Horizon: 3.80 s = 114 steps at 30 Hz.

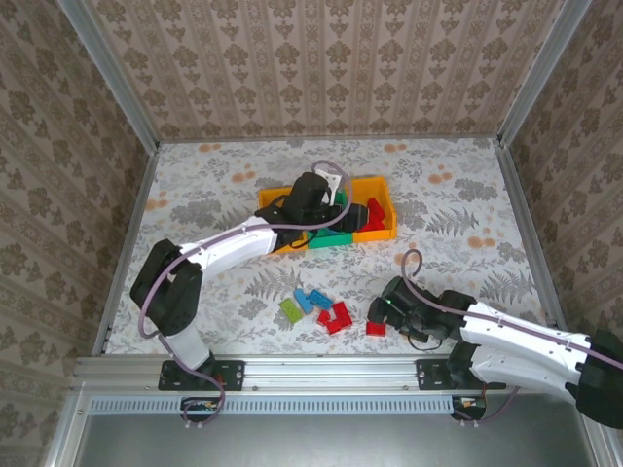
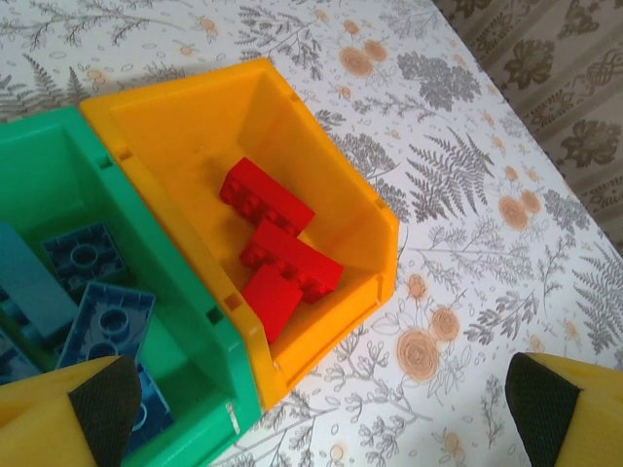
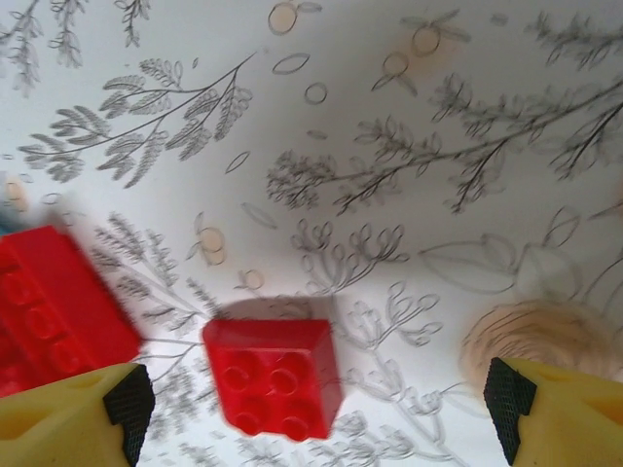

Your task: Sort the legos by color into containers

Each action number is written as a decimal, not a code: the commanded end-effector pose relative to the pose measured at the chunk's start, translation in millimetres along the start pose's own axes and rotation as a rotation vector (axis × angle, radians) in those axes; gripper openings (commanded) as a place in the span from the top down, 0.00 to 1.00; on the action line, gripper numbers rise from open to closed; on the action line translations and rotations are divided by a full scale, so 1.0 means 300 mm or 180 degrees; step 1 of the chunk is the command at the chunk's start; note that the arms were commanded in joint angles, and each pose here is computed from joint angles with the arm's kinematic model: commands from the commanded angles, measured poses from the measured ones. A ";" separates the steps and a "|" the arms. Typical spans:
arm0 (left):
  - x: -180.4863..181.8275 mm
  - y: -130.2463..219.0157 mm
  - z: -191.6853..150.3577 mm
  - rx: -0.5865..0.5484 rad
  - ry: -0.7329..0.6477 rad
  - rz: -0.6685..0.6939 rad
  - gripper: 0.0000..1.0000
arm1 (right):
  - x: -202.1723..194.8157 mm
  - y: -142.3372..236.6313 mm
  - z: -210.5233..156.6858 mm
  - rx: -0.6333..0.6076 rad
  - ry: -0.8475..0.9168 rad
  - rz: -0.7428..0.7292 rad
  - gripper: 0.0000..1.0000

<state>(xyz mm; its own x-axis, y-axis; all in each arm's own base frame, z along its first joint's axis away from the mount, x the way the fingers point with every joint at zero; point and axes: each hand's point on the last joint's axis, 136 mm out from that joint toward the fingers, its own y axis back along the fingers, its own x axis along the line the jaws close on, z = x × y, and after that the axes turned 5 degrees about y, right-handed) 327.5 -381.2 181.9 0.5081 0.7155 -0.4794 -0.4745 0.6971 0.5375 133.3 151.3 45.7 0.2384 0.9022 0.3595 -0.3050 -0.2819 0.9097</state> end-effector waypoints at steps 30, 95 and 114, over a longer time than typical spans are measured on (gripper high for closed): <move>0.120 0.088 -0.139 -0.0096 -0.0065 0.0286 0.00 | 0.100 -0.054 -0.056 0.0708 -0.2184 0.0060 0.19; 0.359 0.380 -0.463 0.0166 0.0206 0.0938 0.00 | 0.283 -0.078 1.028 -0.0817 0.0701 -0.1081 0.67; 0.328 0.365 -0.572 0.0454 0.0001 0.0975 0.00 | 0.382 -0.045 1.081 -0.1137 0.0852 -0.0619 0.19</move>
<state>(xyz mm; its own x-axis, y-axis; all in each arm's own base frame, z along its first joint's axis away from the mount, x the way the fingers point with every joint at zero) 205.3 -238.3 87.3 0.3862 0.8611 -0.3306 -0.4955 0.4960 0.7130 464.6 145.5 105.0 0.1320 0.9912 0.0129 -0.5106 0.0569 0.8579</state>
